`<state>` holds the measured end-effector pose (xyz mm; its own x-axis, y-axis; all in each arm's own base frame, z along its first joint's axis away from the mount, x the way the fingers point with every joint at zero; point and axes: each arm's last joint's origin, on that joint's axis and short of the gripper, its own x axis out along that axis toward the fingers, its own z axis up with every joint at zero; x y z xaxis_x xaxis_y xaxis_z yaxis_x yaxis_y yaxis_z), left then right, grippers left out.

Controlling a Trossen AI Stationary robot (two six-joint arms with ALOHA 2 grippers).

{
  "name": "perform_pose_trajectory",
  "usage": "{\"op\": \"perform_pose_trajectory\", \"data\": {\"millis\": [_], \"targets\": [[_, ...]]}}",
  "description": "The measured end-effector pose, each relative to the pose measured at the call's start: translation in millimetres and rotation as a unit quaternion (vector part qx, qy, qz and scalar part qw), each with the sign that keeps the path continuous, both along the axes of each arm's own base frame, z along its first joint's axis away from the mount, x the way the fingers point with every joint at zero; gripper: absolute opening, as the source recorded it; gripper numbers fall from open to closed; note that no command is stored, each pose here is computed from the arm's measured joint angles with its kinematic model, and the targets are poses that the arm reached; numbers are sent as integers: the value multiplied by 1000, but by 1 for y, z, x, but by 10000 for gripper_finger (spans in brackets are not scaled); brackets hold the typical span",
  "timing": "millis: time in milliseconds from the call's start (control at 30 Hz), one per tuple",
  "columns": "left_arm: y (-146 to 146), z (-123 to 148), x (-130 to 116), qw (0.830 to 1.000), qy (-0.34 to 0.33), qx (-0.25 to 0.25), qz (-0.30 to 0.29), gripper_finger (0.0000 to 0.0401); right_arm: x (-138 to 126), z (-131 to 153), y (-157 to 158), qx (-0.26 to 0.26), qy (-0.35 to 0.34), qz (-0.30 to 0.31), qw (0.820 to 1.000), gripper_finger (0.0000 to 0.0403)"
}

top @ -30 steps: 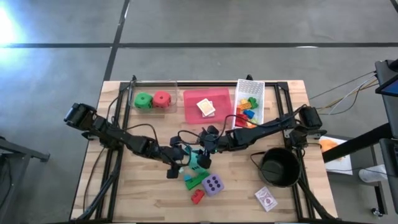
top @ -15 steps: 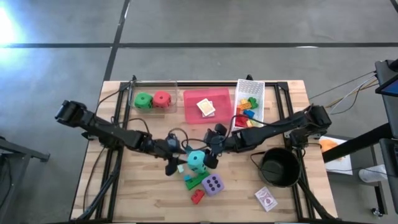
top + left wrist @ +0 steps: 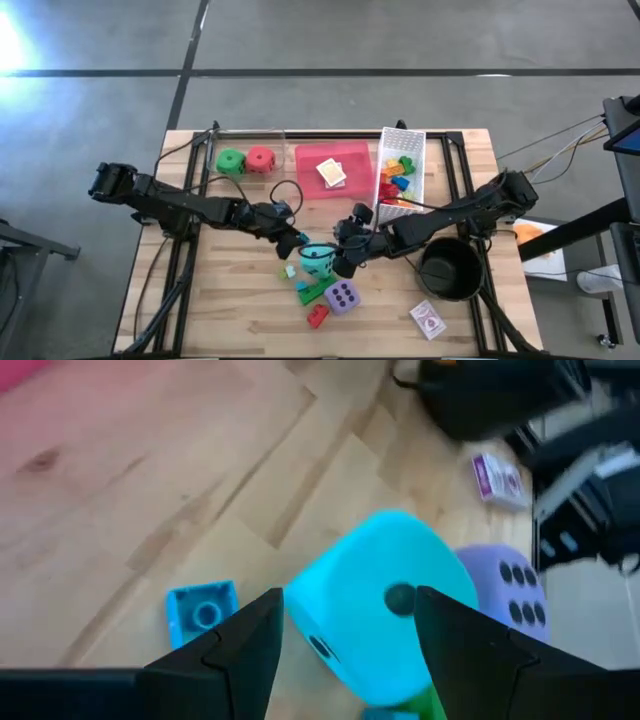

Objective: Pick & Place Toys
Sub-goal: Put the blue die into the transparent bin

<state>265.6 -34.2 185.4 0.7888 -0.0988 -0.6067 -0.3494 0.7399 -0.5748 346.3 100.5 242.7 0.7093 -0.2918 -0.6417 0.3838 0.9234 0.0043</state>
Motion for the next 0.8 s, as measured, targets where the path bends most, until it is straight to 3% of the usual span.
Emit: {"op": "perform_pose_trajectory", "data": {"millis": [133,400,567,800], "targets": [[1,0,0,1000,1,-7,0,226,-2,1,0,-25,-1,-11,1000,207],[2,0,0,1000,-1,-7,2,245,-4,4,0,-26,-2,-9,1000,207],[2,1,1,1000,-5,6,-6,292,-4,4,0,-26,-2,-10,1000,207],[1,-1,1,1000,1,-3,2,390,-4,3,0,-25,-1,-10,1000,207]]}}
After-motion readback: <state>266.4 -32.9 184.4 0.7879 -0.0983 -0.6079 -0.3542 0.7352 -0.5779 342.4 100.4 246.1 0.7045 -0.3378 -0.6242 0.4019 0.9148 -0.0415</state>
